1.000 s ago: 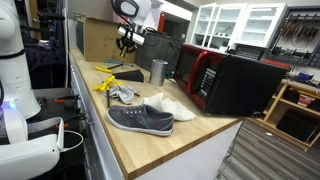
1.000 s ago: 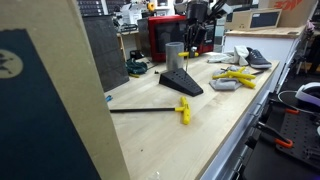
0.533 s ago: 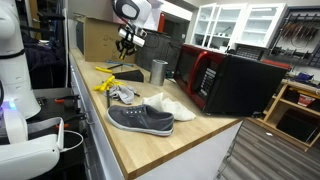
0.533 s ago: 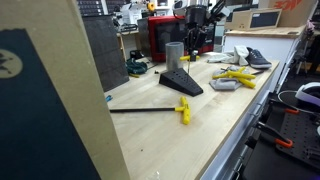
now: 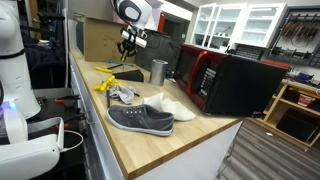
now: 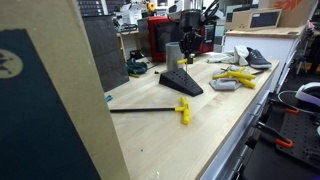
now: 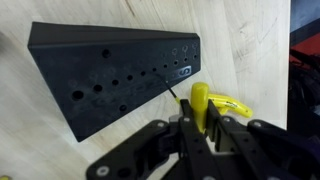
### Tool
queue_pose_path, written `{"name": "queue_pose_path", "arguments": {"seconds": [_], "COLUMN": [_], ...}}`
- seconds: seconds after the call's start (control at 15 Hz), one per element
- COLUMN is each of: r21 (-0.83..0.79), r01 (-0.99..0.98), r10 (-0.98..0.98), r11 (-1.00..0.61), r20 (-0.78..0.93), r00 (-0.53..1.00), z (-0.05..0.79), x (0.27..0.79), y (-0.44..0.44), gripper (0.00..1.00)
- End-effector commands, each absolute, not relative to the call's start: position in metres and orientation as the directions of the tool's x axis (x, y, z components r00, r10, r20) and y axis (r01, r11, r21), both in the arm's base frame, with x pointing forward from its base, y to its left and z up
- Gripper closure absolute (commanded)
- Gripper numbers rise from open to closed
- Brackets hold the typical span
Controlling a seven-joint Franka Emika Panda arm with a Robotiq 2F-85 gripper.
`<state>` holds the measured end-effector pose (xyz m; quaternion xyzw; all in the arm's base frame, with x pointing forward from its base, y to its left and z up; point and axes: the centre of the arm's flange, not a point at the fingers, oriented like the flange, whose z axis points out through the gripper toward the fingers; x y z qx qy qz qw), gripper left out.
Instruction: Pick up one wrench from the right side of the counter and put it in the silver holder then put it on the black stand.
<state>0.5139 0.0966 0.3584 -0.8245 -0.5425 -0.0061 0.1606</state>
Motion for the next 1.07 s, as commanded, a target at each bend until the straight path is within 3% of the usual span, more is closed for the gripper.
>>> {"name": "queue_pose_path", "arguments": {"seconds": [0.0, 1.0], "r21": [-0.267, -0.243], "r01": [0.907, 0.922], "r10": [0.905, 0.937], "r11": [-0.324, -0.302], "r20": [0.191, 0.102], "r00": [0.38, 0.334], "z": [0.353, 0.366], "x": [0.523, 0.506], "y": [0.105, 0.118], "gripper": [0.96, 0.96]}}
